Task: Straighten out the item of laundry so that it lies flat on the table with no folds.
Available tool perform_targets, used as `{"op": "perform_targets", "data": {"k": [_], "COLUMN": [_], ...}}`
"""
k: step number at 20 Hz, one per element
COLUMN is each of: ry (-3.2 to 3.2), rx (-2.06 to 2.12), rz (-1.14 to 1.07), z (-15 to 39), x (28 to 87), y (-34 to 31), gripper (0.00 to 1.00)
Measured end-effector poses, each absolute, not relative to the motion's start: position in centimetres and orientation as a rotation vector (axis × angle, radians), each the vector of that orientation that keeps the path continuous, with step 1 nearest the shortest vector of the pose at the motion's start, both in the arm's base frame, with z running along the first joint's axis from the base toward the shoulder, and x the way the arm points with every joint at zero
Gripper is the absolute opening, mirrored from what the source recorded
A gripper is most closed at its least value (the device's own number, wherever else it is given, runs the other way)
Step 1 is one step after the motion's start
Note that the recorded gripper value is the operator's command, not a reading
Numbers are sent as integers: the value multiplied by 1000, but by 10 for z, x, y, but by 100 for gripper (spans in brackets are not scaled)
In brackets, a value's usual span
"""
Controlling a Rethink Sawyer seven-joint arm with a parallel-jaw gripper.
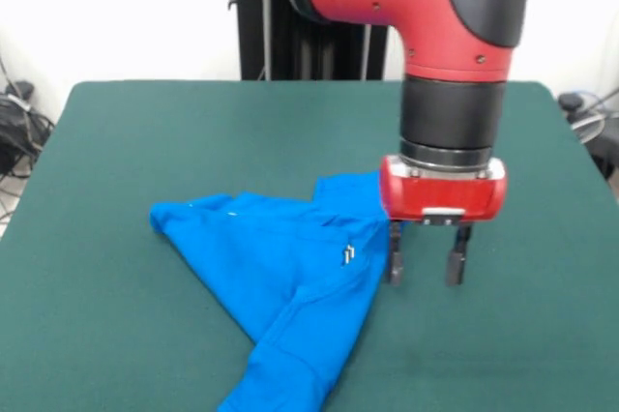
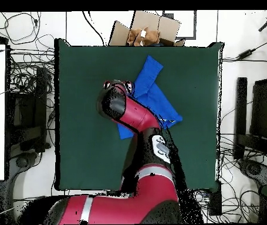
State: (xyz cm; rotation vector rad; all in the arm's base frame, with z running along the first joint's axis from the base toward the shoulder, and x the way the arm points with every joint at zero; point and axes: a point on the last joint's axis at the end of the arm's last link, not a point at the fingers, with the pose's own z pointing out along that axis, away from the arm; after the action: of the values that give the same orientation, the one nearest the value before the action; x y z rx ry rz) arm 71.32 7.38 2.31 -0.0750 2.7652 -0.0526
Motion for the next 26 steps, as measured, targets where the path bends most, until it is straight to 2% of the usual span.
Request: {"op": "perform_targets", "data": {"k": [14, 26], "ry": [2767, 2777], "rx": [159, 142], "rz": [-112, -109], "z": [36, 33], "x": [699, 693], "y": [-42, -32], "gripper": [100, 100]}}
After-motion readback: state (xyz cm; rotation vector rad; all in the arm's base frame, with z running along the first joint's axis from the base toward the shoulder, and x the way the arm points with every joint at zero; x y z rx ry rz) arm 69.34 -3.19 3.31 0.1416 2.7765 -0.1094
